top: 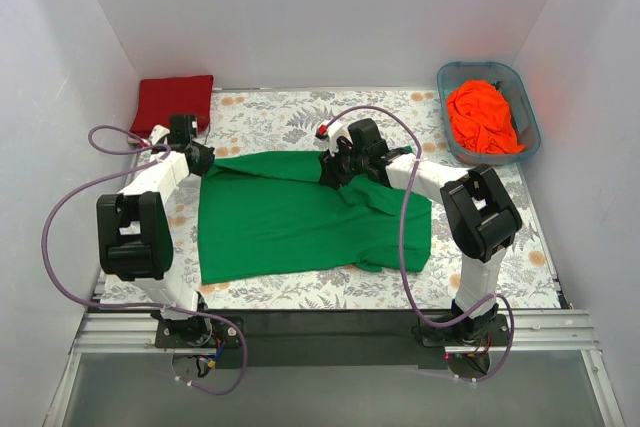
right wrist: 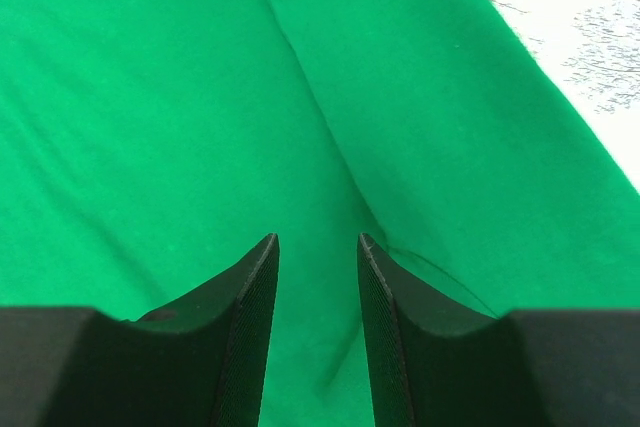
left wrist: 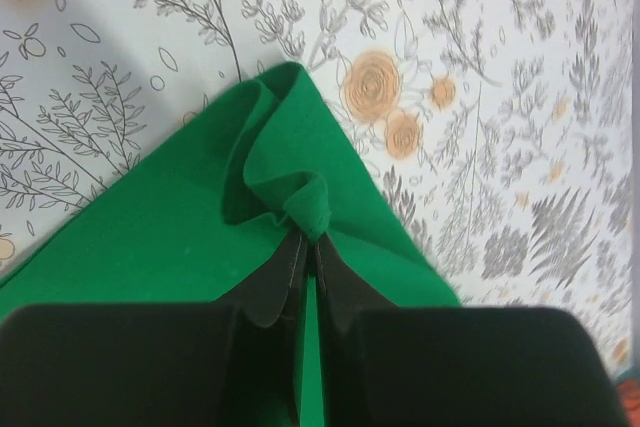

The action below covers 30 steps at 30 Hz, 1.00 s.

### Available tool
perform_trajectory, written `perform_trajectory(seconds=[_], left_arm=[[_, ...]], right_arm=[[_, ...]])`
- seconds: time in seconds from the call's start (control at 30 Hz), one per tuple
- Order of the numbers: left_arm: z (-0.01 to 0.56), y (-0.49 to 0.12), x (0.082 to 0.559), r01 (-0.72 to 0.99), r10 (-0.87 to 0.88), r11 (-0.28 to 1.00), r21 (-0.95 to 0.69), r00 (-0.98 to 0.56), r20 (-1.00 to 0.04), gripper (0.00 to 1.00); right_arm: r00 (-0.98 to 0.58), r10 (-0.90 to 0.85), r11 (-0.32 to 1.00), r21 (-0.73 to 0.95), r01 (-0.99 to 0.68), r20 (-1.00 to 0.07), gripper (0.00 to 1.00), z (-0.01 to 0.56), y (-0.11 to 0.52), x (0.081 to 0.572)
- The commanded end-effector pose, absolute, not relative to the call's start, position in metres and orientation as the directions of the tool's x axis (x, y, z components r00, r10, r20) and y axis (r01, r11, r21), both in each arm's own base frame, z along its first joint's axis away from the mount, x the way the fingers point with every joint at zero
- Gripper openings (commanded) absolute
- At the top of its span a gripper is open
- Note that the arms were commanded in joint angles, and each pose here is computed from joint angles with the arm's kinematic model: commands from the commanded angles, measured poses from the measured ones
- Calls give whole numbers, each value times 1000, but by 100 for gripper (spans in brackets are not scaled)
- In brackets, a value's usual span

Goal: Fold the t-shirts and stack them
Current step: Fold the tshirt

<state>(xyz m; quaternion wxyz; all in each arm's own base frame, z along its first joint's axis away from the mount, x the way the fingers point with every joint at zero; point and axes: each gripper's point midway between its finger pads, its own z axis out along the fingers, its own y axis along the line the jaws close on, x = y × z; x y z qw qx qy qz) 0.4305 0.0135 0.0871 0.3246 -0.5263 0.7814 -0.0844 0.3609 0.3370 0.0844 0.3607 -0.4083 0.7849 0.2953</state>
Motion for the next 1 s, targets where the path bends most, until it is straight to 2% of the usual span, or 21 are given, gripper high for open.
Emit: perform_trajectory(seconds=[0.0, 0.13, 0.43, 0.63, 0.93, 0.97], left_arm=[[97, 9, 421, -685, -790, 575, -447, -324, -520, 0], [86, 4, 410, -654, -727, 649, -389, -381, -572, 2], [65, 10, 399, -652, -690, 678, -339, -403, -601, 3], [64, 14, 402, -642, -658, 702, -309, -418, -627, 3], [68, 21, 408, -639, -628, 716, -282, -413, -659, 4], [68, 21, 408, -640, -628, 715, -282, -411, -661, 4]], right_arm=[[-331, -439, 495, 83, -865, -835, 43, 91, 341, 375], [-308, -490, 536, -3, -844, -815, 44, 81, 332, 387], [-313, -650, 564, -164, -809, -693, 46, 48, 307, 377], [-342, -692, 591, -227, -774, -636, 45, 41, 288, 369], [-388, -716, 624, -282, -728, -581, 32, 32, 266, 364], [-390, -717, 626, -287, -725, -578, 27, 32, 264, 363]])
